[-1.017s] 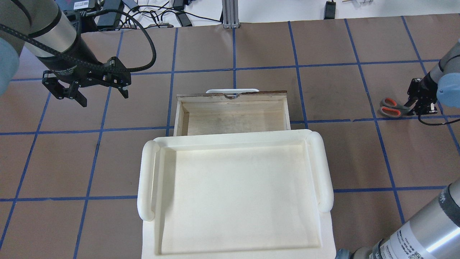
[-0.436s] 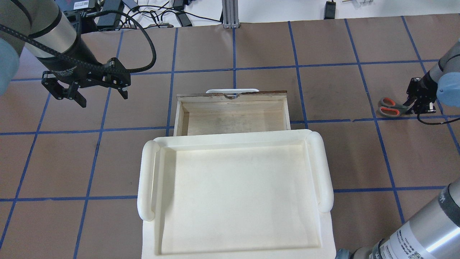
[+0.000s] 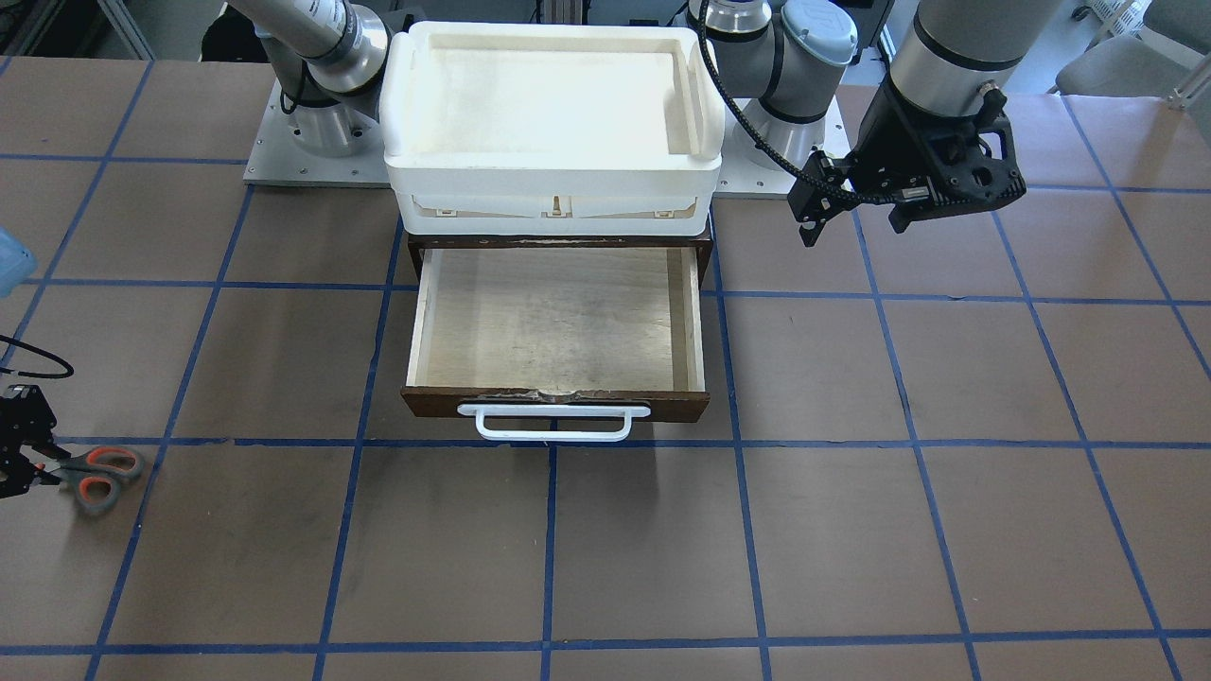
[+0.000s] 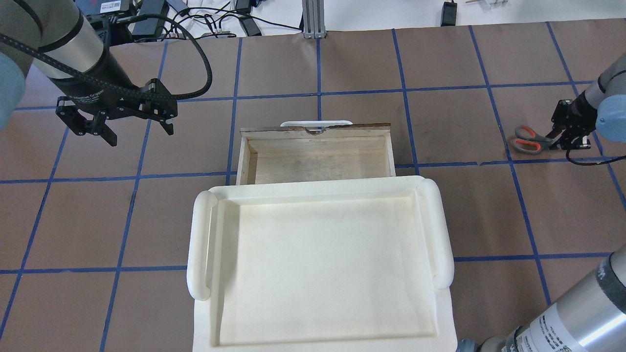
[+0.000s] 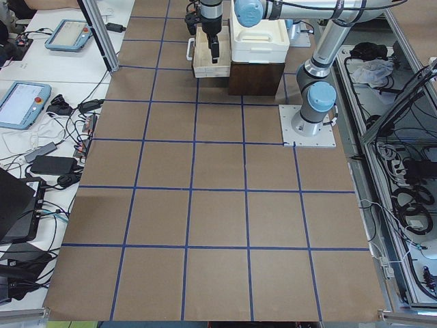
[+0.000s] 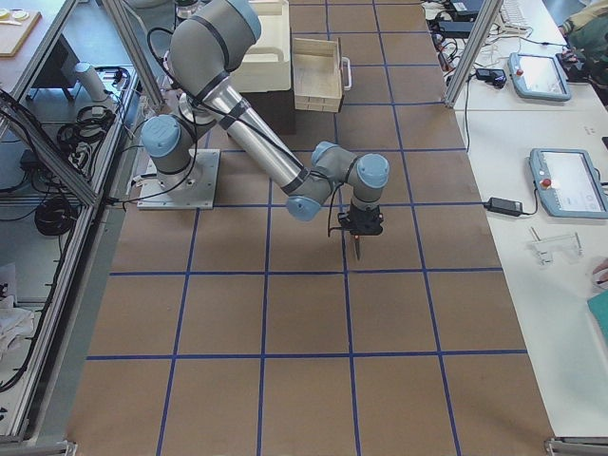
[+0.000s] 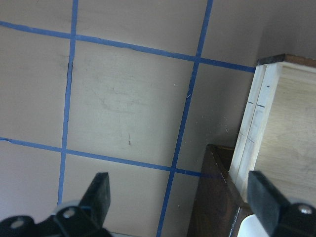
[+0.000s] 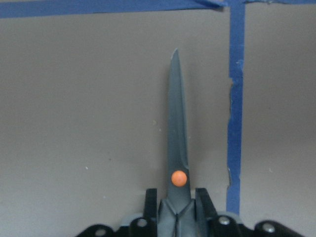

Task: Put scissors in drawer and close it
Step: 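Lift the scissors with the right gripper and carry them over the drawer, then lower the scissors into the open drawer and open the right gripper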

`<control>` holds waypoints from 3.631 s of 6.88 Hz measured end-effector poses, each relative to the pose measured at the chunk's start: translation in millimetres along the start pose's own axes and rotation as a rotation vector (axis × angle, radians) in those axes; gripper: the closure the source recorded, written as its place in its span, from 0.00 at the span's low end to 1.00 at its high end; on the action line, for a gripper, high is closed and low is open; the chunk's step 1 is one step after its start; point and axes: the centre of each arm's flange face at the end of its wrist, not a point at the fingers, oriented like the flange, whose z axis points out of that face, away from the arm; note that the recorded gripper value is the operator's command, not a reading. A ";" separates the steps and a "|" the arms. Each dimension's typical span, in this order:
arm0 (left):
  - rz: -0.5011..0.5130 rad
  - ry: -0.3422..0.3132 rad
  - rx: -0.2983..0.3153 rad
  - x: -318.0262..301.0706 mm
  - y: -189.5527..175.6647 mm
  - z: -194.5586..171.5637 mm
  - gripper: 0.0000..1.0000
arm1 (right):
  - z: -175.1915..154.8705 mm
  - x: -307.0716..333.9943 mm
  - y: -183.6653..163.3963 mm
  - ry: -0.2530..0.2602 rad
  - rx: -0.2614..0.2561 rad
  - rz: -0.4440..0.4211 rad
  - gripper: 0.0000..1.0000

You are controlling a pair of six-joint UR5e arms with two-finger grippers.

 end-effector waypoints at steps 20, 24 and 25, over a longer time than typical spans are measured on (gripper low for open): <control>0.000 -0.064 -0.007 -6.9 1.8 7.1 0.00 | -189.5 87.9 553.0 0.020 -0.064 0.140 1.00; -0.002 -0.066 -0.005 -7.6 2.7 6.6 0.00 | -168.0 103.0 577.2 0.065 -0.036 0.176 1.00; -0.002 -0.065 -0.005 -7.7 2.6 6.5 0.00 | -163.0 106.7 581.0 0.073 -0.031 0.167 1.00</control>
